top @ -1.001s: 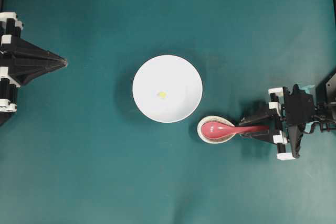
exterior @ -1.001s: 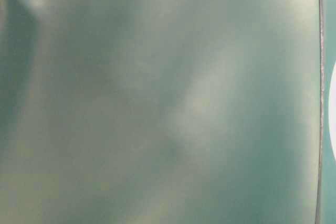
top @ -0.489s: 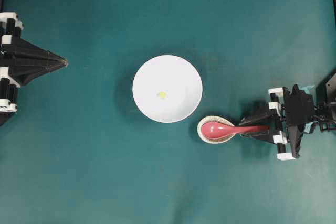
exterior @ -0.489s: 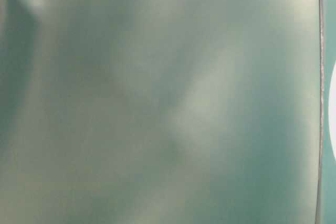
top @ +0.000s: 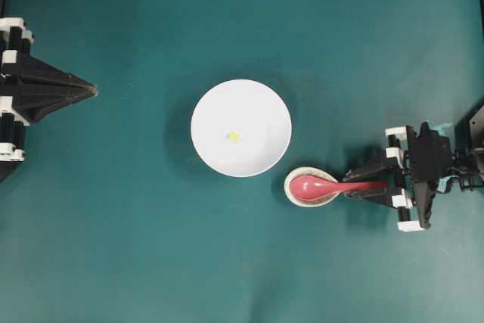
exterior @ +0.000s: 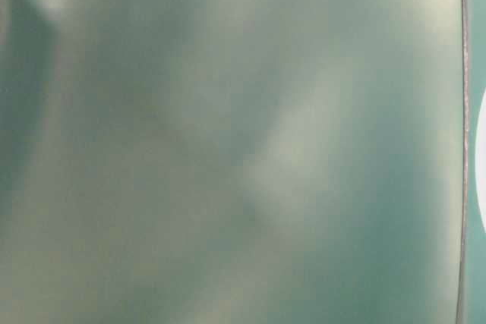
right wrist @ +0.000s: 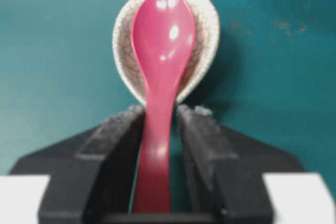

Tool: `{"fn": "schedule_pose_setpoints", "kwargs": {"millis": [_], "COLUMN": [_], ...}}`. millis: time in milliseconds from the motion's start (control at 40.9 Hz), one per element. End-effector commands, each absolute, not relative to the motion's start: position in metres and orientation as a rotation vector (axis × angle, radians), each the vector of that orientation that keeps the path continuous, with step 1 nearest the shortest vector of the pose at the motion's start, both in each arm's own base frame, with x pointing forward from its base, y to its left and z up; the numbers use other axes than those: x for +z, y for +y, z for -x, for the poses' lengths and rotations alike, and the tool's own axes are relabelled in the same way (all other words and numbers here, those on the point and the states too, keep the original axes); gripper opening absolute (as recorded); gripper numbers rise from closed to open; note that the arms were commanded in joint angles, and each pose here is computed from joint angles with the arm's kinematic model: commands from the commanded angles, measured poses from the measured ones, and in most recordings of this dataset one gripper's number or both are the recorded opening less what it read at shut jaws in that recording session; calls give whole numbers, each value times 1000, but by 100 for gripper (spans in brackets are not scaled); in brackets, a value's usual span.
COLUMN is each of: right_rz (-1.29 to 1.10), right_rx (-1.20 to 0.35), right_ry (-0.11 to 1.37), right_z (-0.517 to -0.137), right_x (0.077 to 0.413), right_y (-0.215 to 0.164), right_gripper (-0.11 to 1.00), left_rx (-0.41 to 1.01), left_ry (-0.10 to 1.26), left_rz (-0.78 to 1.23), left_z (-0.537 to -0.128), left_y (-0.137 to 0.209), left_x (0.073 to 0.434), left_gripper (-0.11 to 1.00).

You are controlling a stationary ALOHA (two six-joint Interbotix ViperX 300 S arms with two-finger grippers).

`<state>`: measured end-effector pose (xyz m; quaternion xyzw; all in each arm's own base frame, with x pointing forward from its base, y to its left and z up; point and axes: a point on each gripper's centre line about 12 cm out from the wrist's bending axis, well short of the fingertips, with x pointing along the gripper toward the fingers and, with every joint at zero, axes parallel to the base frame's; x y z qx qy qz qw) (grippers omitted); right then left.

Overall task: Scoop the yellow hexagonal prism block from the bowl with a spoon using the right arm.
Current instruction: 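Lift the pink spoon and carry it over the white bowl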

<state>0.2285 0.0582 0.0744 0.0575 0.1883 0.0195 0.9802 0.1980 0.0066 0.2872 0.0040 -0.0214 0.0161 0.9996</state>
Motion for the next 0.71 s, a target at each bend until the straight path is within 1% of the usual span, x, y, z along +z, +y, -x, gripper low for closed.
{"fn": "schedule_pose_setpoints", "kwargs": {"millis": [0, 122, 244, 489, 684], "right_rz": [-121, -118, -106, -119, -164], "right_rx": [34, 22, 22, 37, 52], "right_ry": [360, 355, 342, 306, 289], "right_z": [-232, -233, -235, -237, -239], "right_x": [78, 78, 81, 98, 118], "right_y": [58, 57, 58, 60, 62], "right_gripper": [40, 36, 23, 23, 23], "left_rx": [35, 35, 35, 35, 35], "left_ry": [-67, -67, -69, -70, -70], "left_rz": [-12, -12, -10, -10, -12], "left_z": [-201, -201, -200, -201, -201], "left_y": [7, 7, 7, 7, 7], "left_x": [296, 296, 296, 297, 297], "left_gripper": [-1, -1, -1, -1, -1]}}
